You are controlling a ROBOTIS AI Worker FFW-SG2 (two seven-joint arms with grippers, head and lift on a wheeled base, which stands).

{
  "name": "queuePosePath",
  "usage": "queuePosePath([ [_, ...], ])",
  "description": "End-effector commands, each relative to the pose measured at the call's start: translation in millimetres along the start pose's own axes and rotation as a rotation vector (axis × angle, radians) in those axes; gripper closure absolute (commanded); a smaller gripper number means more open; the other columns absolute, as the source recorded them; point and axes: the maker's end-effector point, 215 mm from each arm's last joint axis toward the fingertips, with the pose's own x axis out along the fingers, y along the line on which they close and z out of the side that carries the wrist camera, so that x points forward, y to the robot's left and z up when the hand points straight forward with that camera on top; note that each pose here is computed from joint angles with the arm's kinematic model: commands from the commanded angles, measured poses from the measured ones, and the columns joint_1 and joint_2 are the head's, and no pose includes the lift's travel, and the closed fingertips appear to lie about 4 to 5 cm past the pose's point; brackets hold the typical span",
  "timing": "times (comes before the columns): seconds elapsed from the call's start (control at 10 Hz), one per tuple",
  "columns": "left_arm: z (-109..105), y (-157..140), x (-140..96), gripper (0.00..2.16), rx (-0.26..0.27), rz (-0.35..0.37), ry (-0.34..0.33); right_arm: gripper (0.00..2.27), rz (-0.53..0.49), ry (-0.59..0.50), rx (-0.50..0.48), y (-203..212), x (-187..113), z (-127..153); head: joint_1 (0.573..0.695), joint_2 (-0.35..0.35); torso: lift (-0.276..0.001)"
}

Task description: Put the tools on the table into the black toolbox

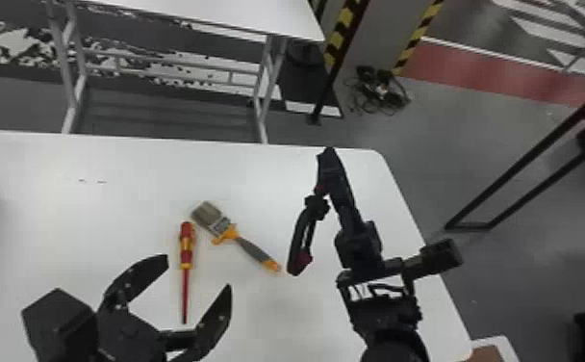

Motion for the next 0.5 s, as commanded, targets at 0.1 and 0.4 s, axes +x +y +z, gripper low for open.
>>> queuePosePath([
  [0.1, -9, -23, 5, 0.09, -0.02, -0.038, 0.059, 2.24, 0.048, 0.012, 0.024, 8, 11, -20, 0.695, -0.35, -0.075],
  [0.4, -12, -50, 14, 0.09, -0.036, -0.082, 0.1, 2.24, 0.098, 0.03, 0.027, 23, 27, -35, 0.695, -0.35, -0.075],
])
